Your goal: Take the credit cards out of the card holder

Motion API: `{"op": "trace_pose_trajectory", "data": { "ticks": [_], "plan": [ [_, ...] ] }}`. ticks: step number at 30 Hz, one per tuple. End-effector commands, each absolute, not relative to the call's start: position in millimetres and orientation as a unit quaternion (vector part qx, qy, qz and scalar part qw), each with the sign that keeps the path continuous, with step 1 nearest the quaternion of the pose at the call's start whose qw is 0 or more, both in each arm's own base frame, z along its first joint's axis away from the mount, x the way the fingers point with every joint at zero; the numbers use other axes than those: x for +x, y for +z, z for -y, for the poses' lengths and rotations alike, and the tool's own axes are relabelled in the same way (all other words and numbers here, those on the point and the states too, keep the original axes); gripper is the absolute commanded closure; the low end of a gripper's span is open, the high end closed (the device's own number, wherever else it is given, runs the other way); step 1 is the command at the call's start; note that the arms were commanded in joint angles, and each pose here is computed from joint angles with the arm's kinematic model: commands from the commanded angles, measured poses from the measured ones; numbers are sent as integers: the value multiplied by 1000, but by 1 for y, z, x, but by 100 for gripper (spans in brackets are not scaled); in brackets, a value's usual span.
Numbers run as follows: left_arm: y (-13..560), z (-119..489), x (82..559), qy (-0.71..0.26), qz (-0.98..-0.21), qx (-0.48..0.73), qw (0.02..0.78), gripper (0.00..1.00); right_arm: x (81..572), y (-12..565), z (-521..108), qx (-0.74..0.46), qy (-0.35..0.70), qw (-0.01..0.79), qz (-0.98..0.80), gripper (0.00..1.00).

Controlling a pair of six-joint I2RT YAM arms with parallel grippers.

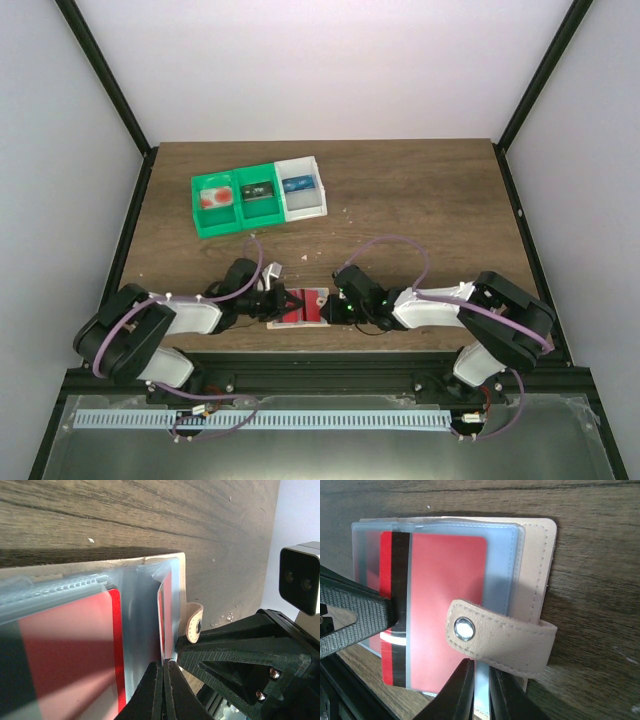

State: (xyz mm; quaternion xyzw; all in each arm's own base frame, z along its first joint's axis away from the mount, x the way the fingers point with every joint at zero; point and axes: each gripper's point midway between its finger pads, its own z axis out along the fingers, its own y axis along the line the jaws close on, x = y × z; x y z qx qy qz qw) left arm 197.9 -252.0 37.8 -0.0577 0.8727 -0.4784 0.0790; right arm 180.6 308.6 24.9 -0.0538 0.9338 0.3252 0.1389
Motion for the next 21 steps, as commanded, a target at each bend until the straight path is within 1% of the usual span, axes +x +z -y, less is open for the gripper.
{"op": "trace_pose_trajectory", "data": {
  "ticks": [1,7,12,16,21],
  "plan": [
    [36,243,195,-467,-879,-45,87,100,171,-1,-291,-46,279,116,-952,89],
    [42,237,199,-458,-883,-50,95,100,173,1,-290,-46,274,120,-953,89],
    [54,227,208,-434,-890,-64,121,100,177,10,-293,-53,277,132,-950,89],
    [70,218,214,-415,-895,-76,148,100,187,40,-301,-72,299,171,-936,87],
    [101,207,226,-411,-887,-93,188,100,198,95,-313,-125,334,241,-903,80]
  ]
}}
